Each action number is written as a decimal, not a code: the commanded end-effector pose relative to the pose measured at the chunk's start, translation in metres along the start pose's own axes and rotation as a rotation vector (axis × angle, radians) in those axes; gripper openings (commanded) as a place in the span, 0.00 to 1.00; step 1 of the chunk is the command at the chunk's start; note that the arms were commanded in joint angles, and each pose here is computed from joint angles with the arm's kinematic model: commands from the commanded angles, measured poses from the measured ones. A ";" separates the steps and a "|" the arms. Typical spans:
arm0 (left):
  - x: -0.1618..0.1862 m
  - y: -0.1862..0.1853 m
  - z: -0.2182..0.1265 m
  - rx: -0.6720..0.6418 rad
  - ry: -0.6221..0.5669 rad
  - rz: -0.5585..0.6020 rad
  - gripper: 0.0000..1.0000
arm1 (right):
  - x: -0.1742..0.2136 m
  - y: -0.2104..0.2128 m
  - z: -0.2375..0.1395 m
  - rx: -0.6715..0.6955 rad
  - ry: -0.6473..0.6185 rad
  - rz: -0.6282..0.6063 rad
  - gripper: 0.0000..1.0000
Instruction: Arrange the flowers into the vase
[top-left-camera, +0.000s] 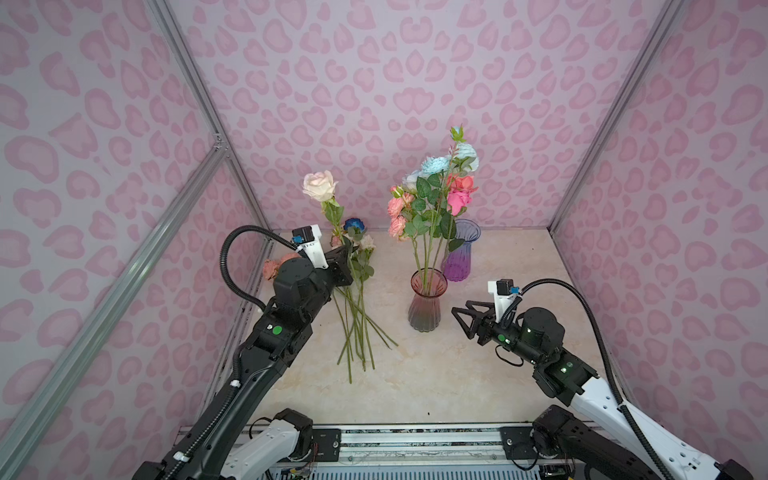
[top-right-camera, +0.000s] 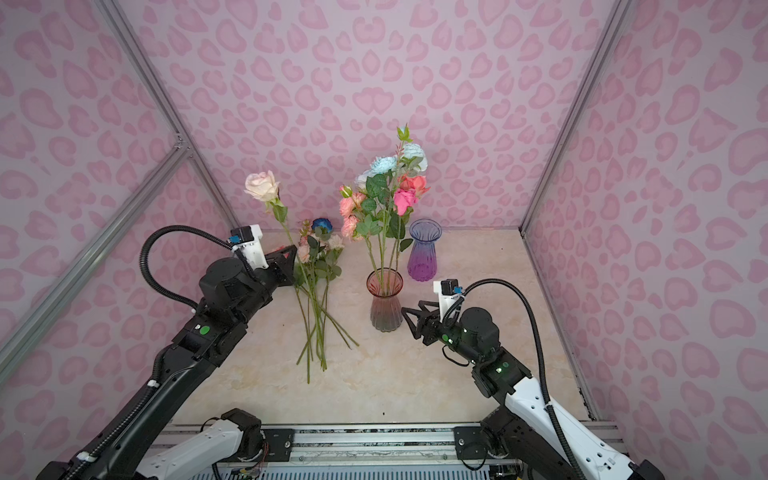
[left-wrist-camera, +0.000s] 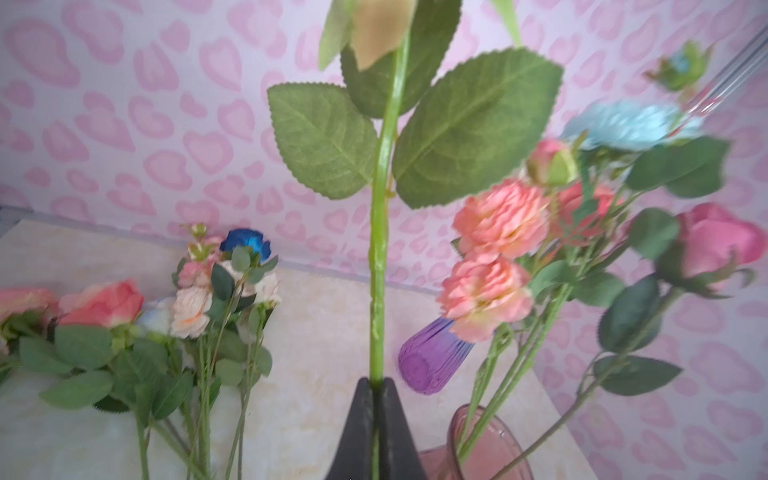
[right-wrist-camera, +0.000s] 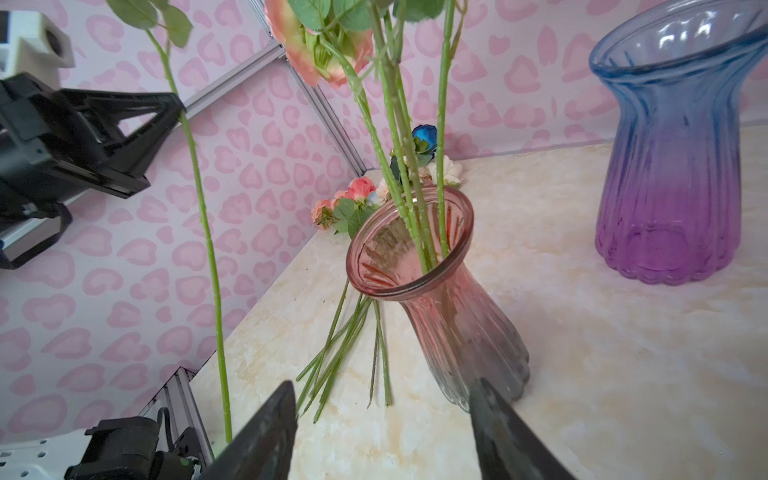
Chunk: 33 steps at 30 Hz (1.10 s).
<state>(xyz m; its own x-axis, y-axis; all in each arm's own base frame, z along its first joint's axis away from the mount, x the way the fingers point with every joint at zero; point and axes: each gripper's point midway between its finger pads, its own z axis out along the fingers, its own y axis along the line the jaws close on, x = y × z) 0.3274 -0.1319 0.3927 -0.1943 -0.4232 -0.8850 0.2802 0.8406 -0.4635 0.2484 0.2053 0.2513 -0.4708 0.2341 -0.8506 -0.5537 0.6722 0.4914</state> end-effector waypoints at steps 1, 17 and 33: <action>-0.056 -0.042 -0.018 0.179 -0.215 -0.005 0.03 | -0.011 0.004 0.000 -0.005 -0.036 -0.015 0.67; -0.120 -0.139 -0.026 0.461 -0.556 0.039 0.03 | 0.019 0.031 0.012 -0.095 0.071 -0.036 0.66; -0.055 -0.162 0.054 0.448 -0.480 0.125 0.03 | 0.017 0.007 -0.005 0.007 0.033 -0.045 0.67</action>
<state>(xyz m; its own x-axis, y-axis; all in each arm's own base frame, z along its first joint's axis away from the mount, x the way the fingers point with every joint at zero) 0.3423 -0.2662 0.5133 0.2327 -0.5104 -0.8278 0.6682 0.7024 -0.2453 0.2323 0.2146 0.2462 -0.4686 0.1830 -0.8643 -0.5826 0.6714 0.4581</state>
